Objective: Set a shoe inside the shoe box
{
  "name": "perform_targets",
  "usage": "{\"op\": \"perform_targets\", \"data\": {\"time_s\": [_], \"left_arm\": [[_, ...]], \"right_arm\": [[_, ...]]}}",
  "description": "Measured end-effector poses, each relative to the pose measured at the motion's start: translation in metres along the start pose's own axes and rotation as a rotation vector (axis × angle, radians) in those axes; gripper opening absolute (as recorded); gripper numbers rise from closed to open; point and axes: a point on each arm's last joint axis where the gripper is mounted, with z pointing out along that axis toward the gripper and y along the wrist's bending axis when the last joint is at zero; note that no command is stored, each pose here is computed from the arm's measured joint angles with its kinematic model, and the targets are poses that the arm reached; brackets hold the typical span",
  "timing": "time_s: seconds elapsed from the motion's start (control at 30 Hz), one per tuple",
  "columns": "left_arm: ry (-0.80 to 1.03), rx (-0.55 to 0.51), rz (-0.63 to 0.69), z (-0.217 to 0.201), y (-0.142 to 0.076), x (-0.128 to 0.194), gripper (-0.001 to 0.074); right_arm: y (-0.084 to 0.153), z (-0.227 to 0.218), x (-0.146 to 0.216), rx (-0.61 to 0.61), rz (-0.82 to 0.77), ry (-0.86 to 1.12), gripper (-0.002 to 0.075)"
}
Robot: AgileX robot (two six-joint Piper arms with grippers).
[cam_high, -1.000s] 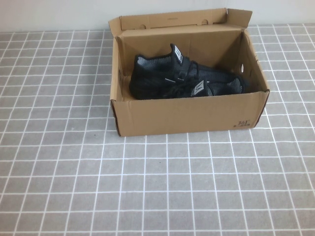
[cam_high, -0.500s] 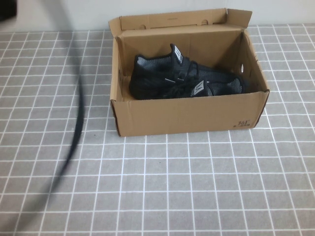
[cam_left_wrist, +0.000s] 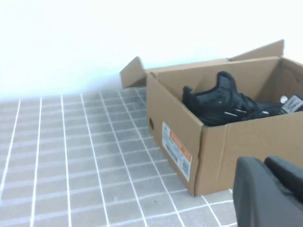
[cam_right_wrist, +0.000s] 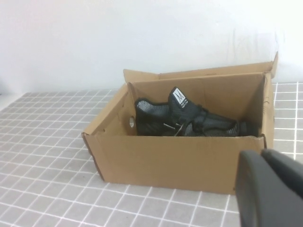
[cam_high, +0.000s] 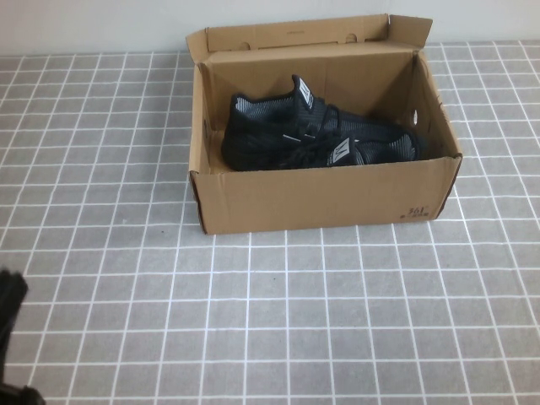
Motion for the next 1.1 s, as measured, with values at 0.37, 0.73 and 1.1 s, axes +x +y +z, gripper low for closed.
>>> {"op": "perform_targets", "data": {"time_s": [0.37,0.73,1.1], "left_arm": [[0.043,-0.074,-0.143,0.002,0.001,0.083,0.0001],[0.116,-0.038,-0.144,0.002,-0.003,0.089,0.0001],[0.120,-0.036,-0.144,0.002,-0.003,0.090,0.0001]], "right_arm": [[0.001,0.000,0.000,-0.015,0.035,-0.014,-0.0016],[0.001,0.000,0.000,-0.016,0.037,-0.014,-0.0016],[-0.001,-0.004,0.000,0.019,0.025,-0.044,-0.0016]]}}
